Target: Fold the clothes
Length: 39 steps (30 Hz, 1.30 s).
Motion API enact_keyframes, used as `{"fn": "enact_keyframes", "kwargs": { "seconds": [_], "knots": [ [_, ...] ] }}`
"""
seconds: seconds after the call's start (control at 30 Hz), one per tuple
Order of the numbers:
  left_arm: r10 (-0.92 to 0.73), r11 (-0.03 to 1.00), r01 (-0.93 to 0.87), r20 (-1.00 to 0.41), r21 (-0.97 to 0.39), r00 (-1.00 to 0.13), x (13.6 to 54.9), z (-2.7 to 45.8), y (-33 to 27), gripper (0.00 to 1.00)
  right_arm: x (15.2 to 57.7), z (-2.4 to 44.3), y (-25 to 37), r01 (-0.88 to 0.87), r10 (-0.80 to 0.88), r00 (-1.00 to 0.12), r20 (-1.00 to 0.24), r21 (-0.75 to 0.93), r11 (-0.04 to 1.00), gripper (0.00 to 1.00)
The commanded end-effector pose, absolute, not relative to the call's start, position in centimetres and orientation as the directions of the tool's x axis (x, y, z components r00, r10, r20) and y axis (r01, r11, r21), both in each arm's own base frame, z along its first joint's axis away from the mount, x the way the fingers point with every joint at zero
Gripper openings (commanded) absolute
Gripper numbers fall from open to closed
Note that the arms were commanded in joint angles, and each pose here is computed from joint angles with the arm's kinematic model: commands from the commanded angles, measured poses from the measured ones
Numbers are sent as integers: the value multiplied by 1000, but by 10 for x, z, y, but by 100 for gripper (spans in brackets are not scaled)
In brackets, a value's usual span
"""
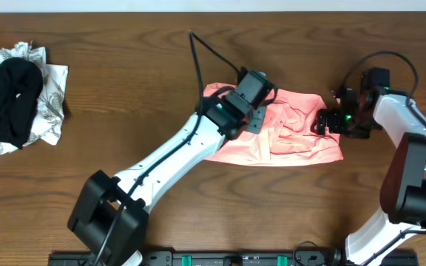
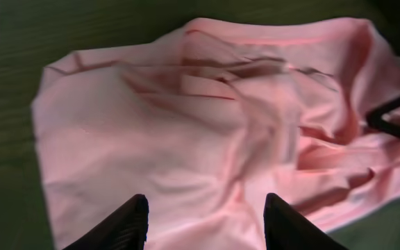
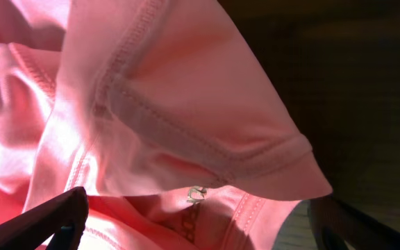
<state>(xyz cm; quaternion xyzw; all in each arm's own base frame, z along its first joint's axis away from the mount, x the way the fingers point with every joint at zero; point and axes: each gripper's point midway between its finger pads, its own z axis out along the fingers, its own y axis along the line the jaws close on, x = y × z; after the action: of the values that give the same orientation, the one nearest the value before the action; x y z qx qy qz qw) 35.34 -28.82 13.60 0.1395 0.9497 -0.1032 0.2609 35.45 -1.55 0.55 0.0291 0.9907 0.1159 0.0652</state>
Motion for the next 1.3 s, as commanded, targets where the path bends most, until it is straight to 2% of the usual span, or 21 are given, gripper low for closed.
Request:
{"fn": "enact_keyframes", "kwargs": {
  "seconds": [0.0,0.1,0.2,0.3,0.6,0.7,0.93,1.27],
  "knots": [
    [192,957,276,-524,-87,-830,367,135,-266,54,330,-15,-7,133,139,-990,-14,212,968,97],
    [165,970,231,-496,-74,-852,373,129,-245,54,327,-17,-2,119,123,-992,-6,212,970,86],
    [137,981,185,-467,-59,-874,377,125,-224,55,327,-17,3,113,117,-993,-4,212,971,71],
    [110,988,146,-443,-48,-890,380,122,-206,54,328,-17,7,101,105,-994,-7,212,972,63],
    [-4,1000,9,-401,-30,-916,393,115,-150,56,327,-20,11,85,90,-996,-15,212,974,18],
    [-55,998,-51,-379,-21,-924,395,112,-125,61,330,-21,11,83,91,-996,-27,212,974,1],
    [-141,988,-151,-313,9,-939,389,106,-81,62,340,-21,-17,117,127,-989,-72,125,985,1],
    [-156,985,-169,-288,20,-945,383,104,-72,63,346,-15,-93,240,252,-958,-140,95,966,1]
  ]
}}
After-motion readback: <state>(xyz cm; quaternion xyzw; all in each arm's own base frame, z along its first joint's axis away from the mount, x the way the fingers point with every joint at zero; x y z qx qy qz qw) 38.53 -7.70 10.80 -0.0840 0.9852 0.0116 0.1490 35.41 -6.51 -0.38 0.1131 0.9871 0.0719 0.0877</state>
